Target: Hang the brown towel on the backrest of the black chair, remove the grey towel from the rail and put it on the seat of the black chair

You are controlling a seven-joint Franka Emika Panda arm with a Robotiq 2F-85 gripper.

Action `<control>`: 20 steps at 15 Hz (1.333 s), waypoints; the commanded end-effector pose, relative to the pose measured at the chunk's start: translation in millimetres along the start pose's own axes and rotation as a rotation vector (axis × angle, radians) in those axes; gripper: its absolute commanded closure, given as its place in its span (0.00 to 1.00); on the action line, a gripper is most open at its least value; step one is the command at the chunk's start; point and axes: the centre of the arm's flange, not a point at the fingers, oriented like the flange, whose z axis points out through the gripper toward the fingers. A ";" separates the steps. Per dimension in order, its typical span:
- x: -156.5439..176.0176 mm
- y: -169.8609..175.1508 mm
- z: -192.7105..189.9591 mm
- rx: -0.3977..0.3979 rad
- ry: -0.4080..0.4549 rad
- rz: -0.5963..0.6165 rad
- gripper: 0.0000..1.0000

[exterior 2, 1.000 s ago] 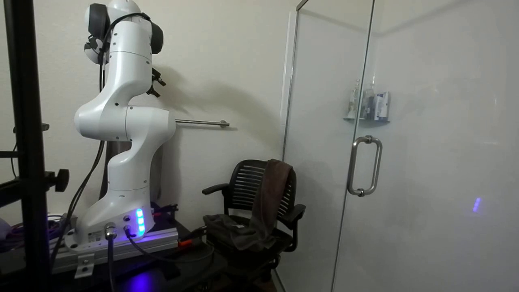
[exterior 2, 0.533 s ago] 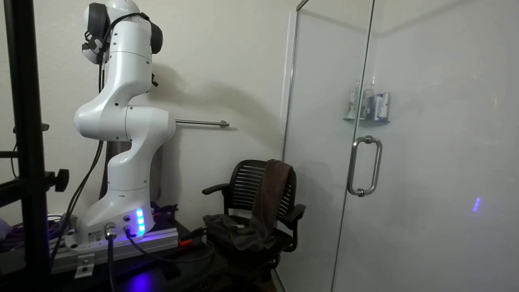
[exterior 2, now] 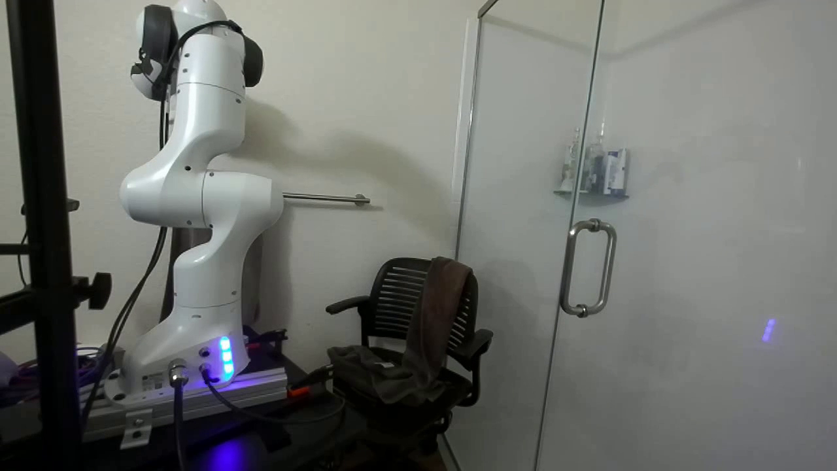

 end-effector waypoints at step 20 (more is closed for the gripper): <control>-160.1 43.7 -20.8 0.018 -0.652 0.132 0.00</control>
